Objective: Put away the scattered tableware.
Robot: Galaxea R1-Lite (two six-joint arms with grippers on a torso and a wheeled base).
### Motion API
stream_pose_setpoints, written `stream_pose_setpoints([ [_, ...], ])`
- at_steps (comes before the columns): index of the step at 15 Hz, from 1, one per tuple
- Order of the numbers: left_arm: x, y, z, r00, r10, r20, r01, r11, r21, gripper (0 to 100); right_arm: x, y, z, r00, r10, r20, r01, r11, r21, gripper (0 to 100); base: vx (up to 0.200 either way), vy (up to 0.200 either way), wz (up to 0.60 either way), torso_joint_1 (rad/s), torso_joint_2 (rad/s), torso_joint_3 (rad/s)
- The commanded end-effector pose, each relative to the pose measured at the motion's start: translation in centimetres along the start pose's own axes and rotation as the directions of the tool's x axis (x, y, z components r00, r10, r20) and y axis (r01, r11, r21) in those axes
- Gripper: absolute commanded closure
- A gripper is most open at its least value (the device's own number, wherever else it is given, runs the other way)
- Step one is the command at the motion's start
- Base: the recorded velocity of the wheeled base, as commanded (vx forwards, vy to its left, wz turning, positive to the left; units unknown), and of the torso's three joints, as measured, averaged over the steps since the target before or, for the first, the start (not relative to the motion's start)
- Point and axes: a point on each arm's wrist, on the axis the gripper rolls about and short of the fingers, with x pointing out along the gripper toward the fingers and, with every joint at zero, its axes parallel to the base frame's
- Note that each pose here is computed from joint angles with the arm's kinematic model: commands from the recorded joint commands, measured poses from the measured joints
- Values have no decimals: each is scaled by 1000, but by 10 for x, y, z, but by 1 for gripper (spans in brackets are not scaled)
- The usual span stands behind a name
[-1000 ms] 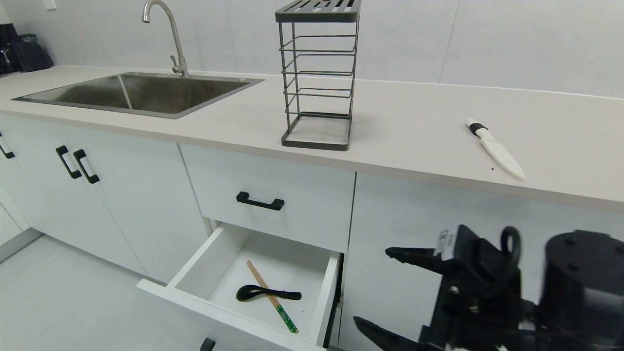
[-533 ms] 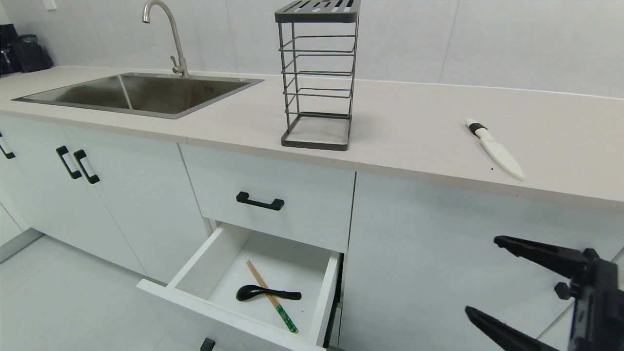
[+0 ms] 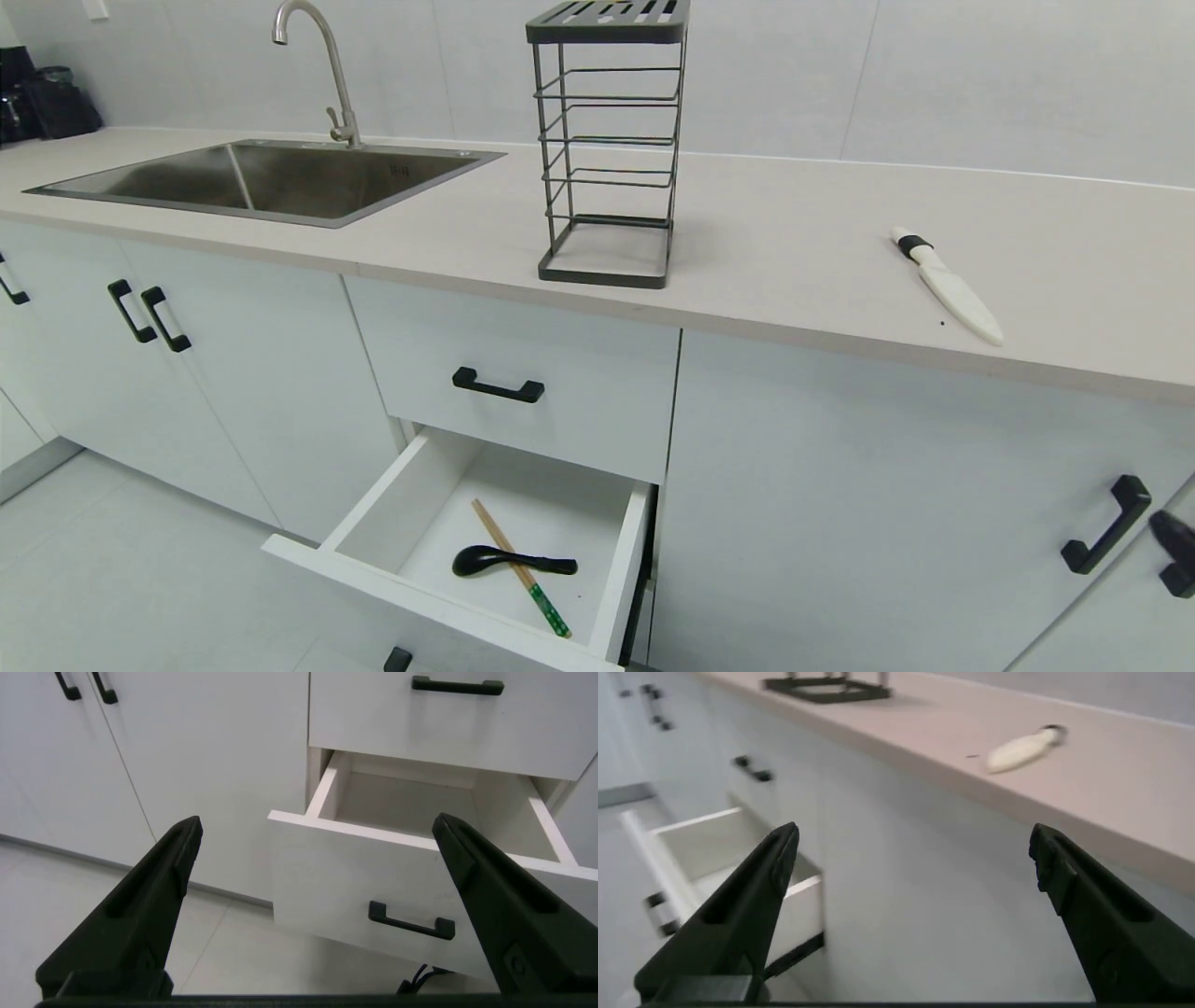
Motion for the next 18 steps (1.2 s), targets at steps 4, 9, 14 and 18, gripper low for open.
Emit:
stream_pose_setpoints([
  [4,0,0,0,1000,0,-1,0,1000,0,0,-68,14,-10,963,-211,168,227,970,-83,0,0,0,0,0,0,0],
  [9,0,0,0,1000,-3,-1,3,1000,0,0,-80,21,-26,955,-219,199,246,961,-125,0,0,0,0,0,0,0],
  [14,0,0,2,1000,-18,14,18,1000,7,0,-74,21,-61,978,-205,41,209,969,-128,0,0,0,0,0,0,0],
  [18,-26,-1,75,915,-23,402,18,1000,15,0,-76,19,-83,928,-328,-177,328,944,-25,0,0,0,0,0,0,0],
])
